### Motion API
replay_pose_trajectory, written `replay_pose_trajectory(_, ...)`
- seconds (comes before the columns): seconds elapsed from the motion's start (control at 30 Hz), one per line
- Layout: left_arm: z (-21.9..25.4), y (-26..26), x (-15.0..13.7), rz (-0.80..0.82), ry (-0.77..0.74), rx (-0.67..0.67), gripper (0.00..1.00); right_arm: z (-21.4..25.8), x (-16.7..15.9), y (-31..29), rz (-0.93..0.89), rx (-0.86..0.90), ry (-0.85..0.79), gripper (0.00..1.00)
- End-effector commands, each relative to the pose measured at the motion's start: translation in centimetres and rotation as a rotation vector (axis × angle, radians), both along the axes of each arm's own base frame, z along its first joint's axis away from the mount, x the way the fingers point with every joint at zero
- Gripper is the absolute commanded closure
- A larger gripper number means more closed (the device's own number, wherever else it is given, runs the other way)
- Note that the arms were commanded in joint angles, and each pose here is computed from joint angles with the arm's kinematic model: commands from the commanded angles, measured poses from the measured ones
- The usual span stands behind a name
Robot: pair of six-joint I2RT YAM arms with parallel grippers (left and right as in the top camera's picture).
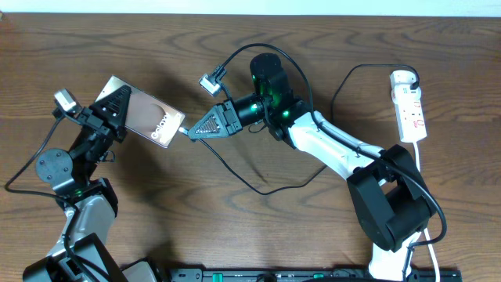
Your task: Plug charger to phone and switch on socket
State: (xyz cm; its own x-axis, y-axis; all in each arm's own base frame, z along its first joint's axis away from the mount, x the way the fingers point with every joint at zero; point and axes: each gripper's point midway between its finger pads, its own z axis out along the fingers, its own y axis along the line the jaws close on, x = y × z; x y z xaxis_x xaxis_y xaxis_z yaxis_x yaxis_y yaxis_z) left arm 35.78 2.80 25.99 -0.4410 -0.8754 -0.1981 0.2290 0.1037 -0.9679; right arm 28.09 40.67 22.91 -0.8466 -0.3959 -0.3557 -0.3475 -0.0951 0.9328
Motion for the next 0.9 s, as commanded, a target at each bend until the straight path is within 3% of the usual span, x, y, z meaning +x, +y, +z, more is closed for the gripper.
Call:
replay_pose_trajectory(0.0,0.62,0.09,-0.01,0.014,-0.015,-0.011,0.93,0.7,0.06,0.26,-0.007,0.005,-0.007,0.99)
replay_pose_trajectory(0.87,0.52,0.35,0.07,0.035,-0.021,-0.002,0.93,0.61,-0.06,0.74,-0.019,-0.005,0.002,0.99)
